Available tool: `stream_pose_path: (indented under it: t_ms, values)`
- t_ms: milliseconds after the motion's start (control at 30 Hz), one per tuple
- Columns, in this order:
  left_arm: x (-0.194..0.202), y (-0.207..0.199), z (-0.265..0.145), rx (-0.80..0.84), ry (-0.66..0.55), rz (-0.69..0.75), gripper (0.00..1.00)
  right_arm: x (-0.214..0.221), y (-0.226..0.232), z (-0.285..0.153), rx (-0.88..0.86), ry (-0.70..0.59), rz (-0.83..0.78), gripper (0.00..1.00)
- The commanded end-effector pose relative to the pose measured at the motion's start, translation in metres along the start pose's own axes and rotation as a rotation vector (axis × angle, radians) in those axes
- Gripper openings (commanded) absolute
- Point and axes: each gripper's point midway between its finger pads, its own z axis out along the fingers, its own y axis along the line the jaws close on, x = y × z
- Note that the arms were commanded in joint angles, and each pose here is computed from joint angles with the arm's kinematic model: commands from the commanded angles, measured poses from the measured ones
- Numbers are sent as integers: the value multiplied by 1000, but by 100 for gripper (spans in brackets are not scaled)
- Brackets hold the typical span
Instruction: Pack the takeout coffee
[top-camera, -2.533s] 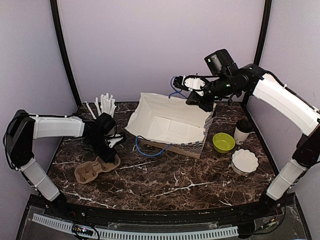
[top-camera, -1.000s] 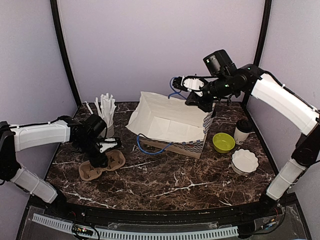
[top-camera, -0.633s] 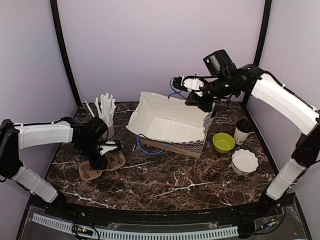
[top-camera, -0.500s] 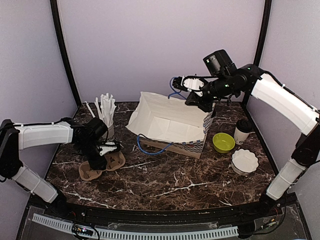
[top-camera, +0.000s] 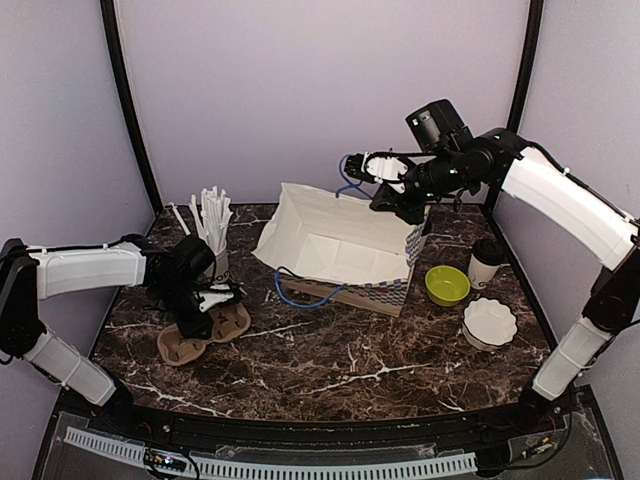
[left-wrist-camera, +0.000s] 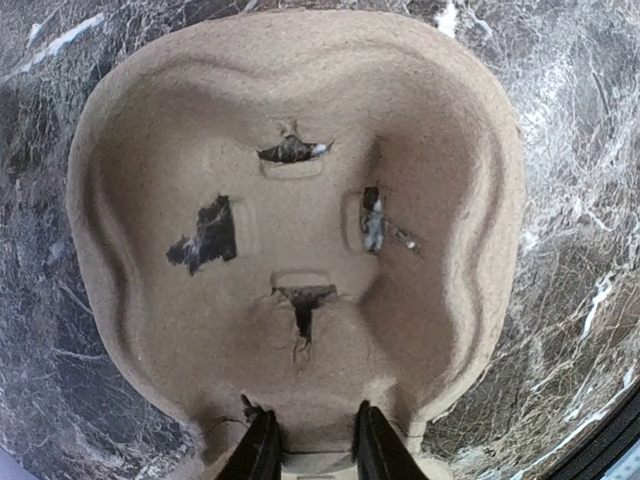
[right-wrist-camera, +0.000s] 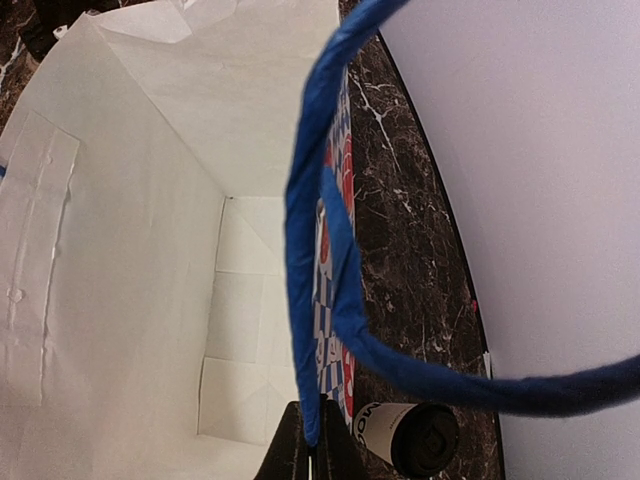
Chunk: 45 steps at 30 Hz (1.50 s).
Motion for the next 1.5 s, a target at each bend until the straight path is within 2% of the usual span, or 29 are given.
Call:
stream_pose_path:
  t_ms: [0,267,500,900,1133,1333,1467]
  values:
    - [-3,-6,-10,40,-9,-18,25,-7,-5,-3,8,-25,1,0]
    - [-19,-7,-40,58,-70,-42,21,-7,-5,-4,10,-24,4,0]
    - [-45,-16,-86,106,-216,-72,21,-6,-4,-4,-6,-7,7,0]
    - [-89,-28,-228,75,-685,-26,21,-3,2,-9,-20,-6,17,0]
    - [-97,-31,-281,31,-814,19,20,-5,4,-10,-30,-18,21,0]
    - [-110,-61,-327,110,-995,166,20,-7,6,-9,-44,-30,26,0]
    - [-117,-74,-349,147,-1072,227,20,-15,9,-12,-82,-56,38,0]
